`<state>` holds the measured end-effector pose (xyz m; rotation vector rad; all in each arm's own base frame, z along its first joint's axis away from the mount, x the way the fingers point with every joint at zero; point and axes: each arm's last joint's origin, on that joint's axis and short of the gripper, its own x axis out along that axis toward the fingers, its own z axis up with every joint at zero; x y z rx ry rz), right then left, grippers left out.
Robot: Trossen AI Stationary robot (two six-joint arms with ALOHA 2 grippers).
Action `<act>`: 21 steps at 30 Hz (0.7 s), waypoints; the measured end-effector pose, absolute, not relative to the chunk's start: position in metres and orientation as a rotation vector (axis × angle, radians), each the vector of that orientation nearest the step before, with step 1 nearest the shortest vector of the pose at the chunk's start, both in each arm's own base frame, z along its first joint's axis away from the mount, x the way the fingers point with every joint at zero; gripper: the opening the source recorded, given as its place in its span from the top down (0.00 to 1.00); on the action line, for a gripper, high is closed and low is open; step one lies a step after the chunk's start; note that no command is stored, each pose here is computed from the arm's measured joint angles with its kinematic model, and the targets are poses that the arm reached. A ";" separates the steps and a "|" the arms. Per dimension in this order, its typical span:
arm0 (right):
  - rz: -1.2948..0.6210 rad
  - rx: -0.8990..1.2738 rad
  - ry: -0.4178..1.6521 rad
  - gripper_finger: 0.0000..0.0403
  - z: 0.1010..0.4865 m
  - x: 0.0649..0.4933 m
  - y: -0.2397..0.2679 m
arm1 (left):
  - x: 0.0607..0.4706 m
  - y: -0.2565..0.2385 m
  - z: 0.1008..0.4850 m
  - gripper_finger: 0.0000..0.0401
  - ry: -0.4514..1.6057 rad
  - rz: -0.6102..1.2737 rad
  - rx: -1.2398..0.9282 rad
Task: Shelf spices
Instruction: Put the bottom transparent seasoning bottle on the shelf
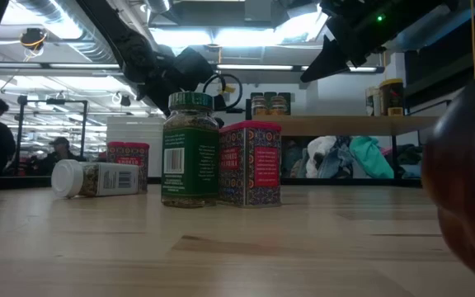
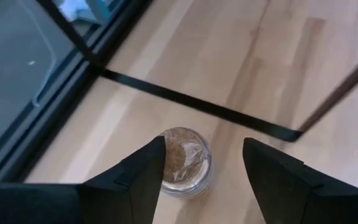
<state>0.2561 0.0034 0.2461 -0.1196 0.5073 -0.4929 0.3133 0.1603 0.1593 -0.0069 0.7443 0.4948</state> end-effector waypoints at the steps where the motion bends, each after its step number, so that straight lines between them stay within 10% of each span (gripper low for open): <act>1: -0.493 -0.120 0.508 0.93 0.246 0.256 0.003 | 0.313 0.161 0.159 0.48 0.746 0.505 -0.004; 21: -0.493 -0.121 0.510 0.93 0.246 0.256 0.003 | 0.307 0.173 0.160 0.49 0.734 0.553 -0.018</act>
